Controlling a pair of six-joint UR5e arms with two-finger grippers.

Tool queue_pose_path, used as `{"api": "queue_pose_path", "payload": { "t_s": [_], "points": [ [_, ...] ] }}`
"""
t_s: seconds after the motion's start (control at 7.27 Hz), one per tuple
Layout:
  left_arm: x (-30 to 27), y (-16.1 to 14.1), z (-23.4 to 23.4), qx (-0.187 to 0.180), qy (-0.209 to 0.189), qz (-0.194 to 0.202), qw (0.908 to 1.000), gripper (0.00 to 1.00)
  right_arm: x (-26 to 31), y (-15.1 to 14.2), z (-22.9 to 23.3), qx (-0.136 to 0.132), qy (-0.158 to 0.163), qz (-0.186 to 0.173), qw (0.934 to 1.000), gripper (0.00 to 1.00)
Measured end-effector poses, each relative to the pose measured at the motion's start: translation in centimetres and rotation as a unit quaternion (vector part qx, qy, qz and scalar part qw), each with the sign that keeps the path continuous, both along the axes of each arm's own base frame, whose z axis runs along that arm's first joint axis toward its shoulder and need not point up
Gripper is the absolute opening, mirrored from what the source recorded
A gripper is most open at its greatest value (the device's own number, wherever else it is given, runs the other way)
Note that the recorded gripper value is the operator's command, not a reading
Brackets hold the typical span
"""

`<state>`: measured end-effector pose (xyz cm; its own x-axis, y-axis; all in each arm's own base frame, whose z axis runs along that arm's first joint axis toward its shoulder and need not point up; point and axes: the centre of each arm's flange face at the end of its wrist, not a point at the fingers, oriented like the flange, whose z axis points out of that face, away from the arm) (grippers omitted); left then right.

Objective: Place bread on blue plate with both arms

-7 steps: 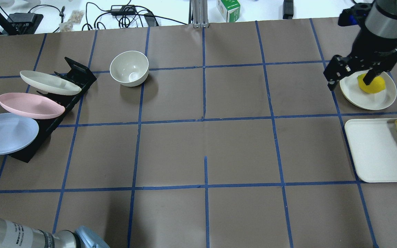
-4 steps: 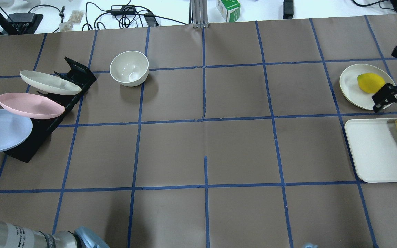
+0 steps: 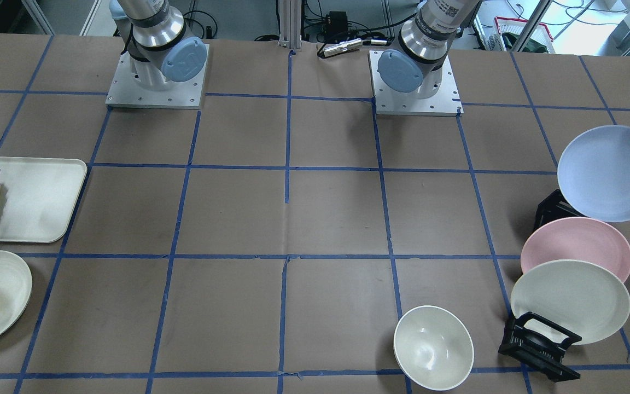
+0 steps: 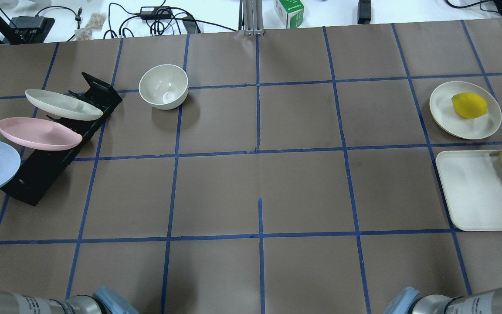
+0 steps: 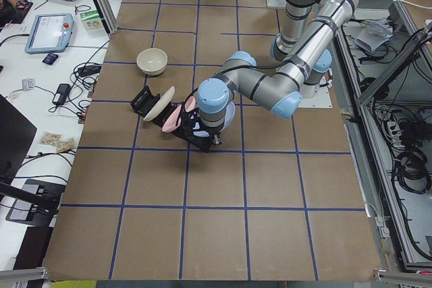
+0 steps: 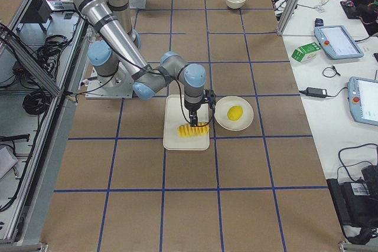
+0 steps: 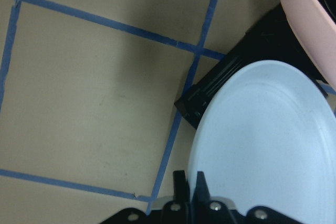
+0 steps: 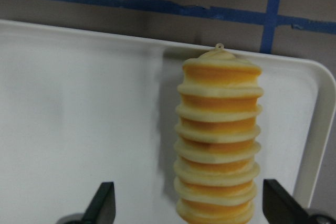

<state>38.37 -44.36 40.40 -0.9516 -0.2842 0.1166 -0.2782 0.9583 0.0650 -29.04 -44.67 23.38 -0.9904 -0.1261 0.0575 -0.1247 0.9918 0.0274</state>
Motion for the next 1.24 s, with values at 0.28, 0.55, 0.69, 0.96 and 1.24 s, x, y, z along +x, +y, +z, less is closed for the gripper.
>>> {"api": "queue_pose_path", "payload": {
  "t_s": [0.28,0.55,0.69,0.96,1.24],
  "points": [
    [-3.1,2.2,6.0,0.023,0.011,0.010,0.9996,0.00,-2.7,-0.7,-2.0,0.001,-0.003,0.017,0.9999,1.00],
    [-8.5,0.7,8.8,0.014,0.027,0.043,0.9986,0.00,-4.5,-0.4,-3.7,0.002,-0.021,0.023,0.9995,1.00],
    [-12.8,-1.8,9.0,0.015,0.032,0.052,0.9980,0.00,-4.6,-0.5,-4.3,-0.005,-0.033,0.021,0.9992,1.00],
    [-23.0,-7.2,8.6,0.005,0.046,0.061,0.9971,0.00,-4.6,-0.7,-5.0,-0.013,-0.046,0.020,0.9987,0.91],
    [-33.3,-10.7,6.9,-0.022,0.057,0.057,0.9965,0.00,-4.3,-1.1,-5.2,-0.029,-0.061,0.020,0.9975,0.59]
  ]
}}
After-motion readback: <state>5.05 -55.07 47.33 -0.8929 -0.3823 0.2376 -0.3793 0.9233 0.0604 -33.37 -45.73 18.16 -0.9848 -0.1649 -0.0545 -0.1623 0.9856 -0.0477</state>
